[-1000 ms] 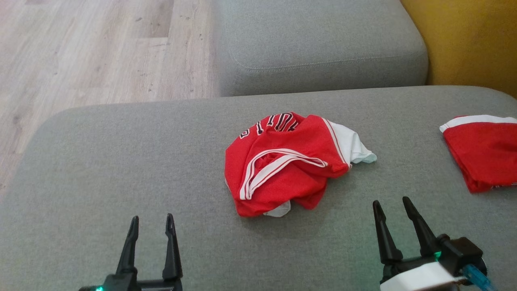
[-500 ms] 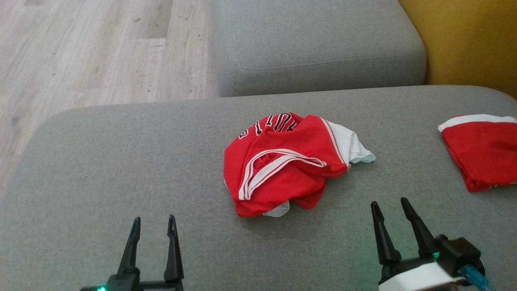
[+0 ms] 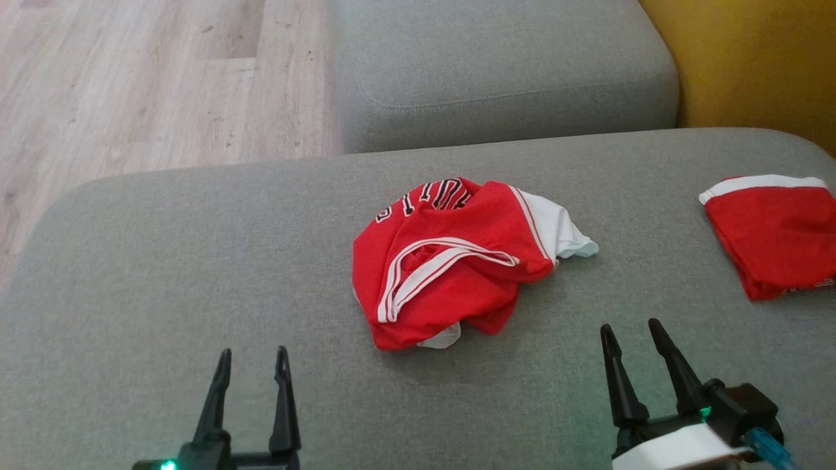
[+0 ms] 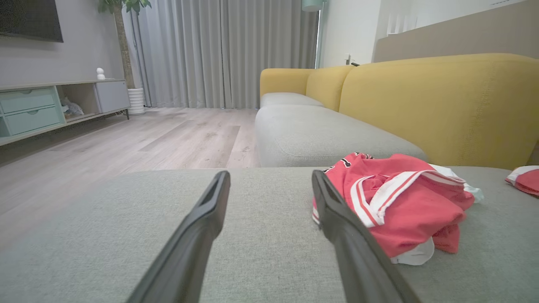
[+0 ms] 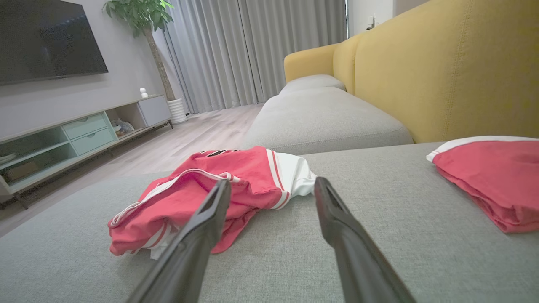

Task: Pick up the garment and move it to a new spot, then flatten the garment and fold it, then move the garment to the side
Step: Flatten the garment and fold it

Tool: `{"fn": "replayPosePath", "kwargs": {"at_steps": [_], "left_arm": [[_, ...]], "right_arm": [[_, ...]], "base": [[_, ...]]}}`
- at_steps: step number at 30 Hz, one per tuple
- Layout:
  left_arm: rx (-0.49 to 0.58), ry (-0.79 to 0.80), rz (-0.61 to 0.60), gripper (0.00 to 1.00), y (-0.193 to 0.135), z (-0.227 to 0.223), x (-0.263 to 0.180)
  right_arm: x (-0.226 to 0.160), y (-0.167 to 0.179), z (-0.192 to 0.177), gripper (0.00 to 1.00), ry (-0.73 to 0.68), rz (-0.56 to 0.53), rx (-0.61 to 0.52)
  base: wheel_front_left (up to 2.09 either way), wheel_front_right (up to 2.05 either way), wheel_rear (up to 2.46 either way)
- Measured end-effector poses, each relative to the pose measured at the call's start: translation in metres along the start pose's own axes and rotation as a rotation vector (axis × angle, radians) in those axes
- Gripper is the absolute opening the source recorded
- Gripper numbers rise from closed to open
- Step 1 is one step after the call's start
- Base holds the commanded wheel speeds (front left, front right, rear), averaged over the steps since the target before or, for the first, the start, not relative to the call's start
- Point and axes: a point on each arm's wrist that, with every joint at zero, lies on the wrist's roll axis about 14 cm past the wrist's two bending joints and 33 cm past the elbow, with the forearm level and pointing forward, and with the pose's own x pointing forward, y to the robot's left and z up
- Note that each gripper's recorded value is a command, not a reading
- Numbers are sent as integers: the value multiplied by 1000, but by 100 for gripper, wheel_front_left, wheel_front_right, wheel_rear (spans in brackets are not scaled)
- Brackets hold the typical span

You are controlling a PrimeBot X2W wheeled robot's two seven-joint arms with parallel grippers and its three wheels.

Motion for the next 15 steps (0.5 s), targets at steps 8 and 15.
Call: {"fn": "replayPosePath", "kwargs": {"at_steps": [8,15], "left_arm": [[27,1,-163,100,-44,-1,20],[94,3,-407,100,-110,-6,60]], "right_arm": [[-2,-7,-3,100,10,-28,7],[3,-17,-4,100,15,-58,8]], "base": [[0,0,0],[0,0,0]]}}
